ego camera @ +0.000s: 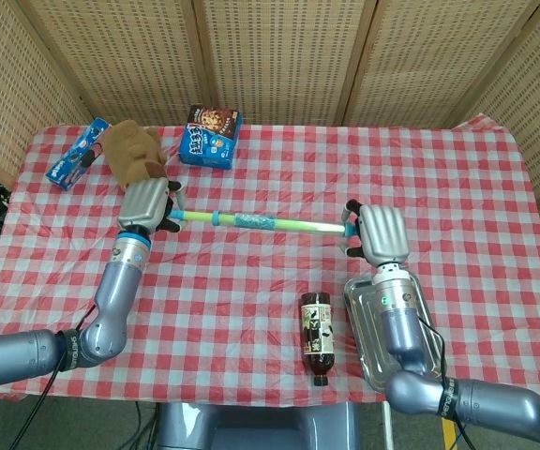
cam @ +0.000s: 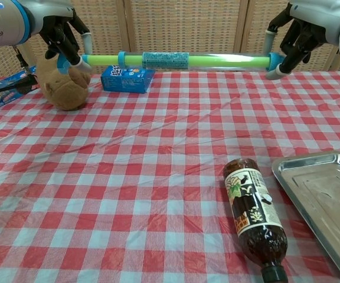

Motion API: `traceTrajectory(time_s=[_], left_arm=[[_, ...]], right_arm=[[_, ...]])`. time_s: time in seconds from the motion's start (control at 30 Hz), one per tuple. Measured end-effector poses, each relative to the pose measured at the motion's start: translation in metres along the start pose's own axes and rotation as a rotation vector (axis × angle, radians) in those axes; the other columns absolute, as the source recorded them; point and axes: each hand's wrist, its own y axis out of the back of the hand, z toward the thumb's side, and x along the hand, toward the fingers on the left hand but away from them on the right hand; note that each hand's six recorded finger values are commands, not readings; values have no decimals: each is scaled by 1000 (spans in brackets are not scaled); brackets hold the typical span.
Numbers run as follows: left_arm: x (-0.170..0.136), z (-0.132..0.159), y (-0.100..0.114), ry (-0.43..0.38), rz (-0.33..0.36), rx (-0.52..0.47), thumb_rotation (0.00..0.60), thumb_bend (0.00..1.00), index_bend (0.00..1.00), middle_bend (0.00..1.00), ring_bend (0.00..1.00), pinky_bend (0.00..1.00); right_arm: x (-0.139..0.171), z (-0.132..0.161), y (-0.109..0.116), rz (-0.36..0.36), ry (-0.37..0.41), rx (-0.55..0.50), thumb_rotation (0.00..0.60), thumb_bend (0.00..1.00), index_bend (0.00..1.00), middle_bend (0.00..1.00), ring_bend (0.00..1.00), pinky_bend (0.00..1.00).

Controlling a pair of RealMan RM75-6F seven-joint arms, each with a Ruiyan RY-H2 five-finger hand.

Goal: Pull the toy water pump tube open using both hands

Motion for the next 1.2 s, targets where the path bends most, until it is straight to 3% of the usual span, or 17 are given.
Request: traceTrajectory(time_s=[0.17,0.57,1.2], left_arm=[[1,-1,0,2,1,-3,600,579,887,921,864,732],[0,-6,-1,7,-3,13,600,578,887,921,864,732],[-9,-55,-10,79,-20,53,600,578,887,921,864,732]], right_arm=[[0,-5,-2,2,-13,-2,600,436,632,1000,1000,633],[-1,-21,0,-6,-42,10,600,449,643,1000,1000,633],[1,-82,7,-19,-145,35,600,447,645,1000,1000,633]])
